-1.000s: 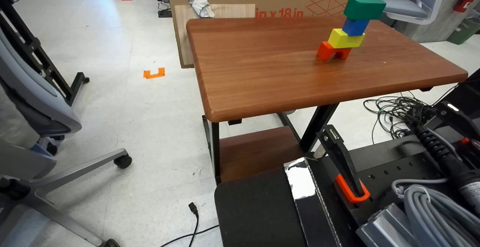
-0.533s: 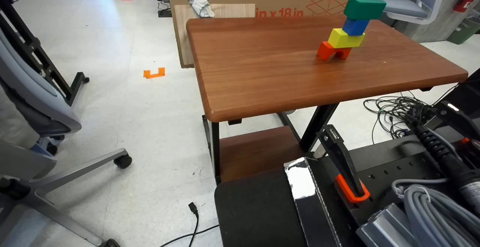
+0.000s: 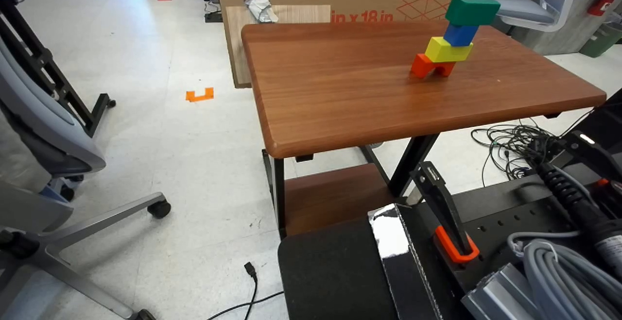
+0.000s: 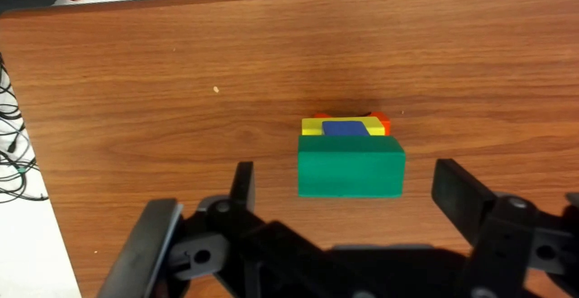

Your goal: Move the green block to the table

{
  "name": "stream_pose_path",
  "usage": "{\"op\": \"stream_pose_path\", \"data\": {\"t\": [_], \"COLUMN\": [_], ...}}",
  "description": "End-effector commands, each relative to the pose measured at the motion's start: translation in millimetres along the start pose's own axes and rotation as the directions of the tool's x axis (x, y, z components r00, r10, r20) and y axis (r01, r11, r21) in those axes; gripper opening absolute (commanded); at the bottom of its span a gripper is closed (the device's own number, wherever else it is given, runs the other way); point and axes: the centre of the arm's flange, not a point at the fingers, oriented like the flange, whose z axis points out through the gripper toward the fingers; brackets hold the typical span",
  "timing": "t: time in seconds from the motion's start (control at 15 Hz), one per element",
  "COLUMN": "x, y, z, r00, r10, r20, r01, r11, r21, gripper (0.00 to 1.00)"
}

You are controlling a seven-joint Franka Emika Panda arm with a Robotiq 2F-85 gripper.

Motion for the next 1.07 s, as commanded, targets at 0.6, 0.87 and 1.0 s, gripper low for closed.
{"op": "stream_pose_path", "data": {"t": [0.6, 0.87, 1.0], "x": [25.8, 30.5, 31.6], "y": [-10.3, -11.2, -11.4], "z": [34.9, 43.1, 41.7], "r00": [0.997, 0.994, 0.993], "r10": [0.067, 0.078, 0.087], "r20": [0.049, 0.072, 0.080], "r01": [-0.064, -0.074, -0.083], "r11": [0.996, 0.995, 0.995], "r21": [-0.055, -0.062, -0.058], "gripper": [1.00, 0.74, 0.58]}}
